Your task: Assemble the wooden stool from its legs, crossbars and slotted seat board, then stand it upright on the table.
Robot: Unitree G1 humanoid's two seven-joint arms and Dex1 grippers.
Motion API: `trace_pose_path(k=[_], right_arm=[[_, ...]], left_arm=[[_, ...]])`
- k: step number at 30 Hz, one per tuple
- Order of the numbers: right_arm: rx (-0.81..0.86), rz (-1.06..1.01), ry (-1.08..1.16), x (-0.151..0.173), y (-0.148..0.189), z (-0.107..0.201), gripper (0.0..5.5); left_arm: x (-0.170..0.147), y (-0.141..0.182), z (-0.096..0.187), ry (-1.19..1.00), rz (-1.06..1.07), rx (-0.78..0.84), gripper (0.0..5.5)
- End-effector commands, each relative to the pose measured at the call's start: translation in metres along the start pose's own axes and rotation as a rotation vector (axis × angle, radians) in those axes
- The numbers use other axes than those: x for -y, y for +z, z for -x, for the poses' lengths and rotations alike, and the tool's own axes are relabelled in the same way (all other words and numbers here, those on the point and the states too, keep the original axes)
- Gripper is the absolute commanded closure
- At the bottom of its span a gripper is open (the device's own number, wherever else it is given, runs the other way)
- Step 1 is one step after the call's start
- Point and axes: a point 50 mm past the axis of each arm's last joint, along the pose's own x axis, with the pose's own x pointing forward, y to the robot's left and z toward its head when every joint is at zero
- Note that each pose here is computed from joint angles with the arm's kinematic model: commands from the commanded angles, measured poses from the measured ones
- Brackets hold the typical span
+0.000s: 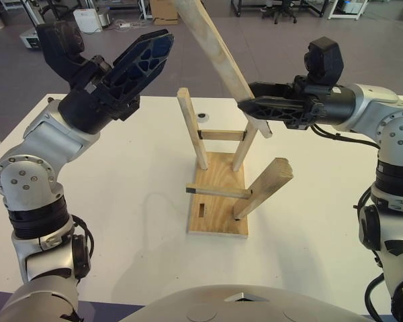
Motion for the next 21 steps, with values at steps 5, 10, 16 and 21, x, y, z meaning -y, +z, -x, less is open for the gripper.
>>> trace_pose_path(k=[5,10,16,21], right_arm=[[-0.15,0.027,0.11,-0.002,0.0,-0.012,3.44],[-0.194,0.043,0.141,0.002,0.002,-0.012,3.45],[-0.187,0.042,0.161,0.003,0.007,-0.012,3.45],[-0.197,-0.004,0.187,0.001,0.007,-0.009,3.45]], left_arm=[[0.008,0.003,-0.006,-0.063,0.015,0.048,1.45],[0.009,0.001,-0.003,-0.076,0.034,0.088,2.02],[0.01,-0.007,-0.001,-0.074,0.054,0.072,3.01],[0.011,-0.006,-0.001,-0.076,0.044,0.079,3.4]])
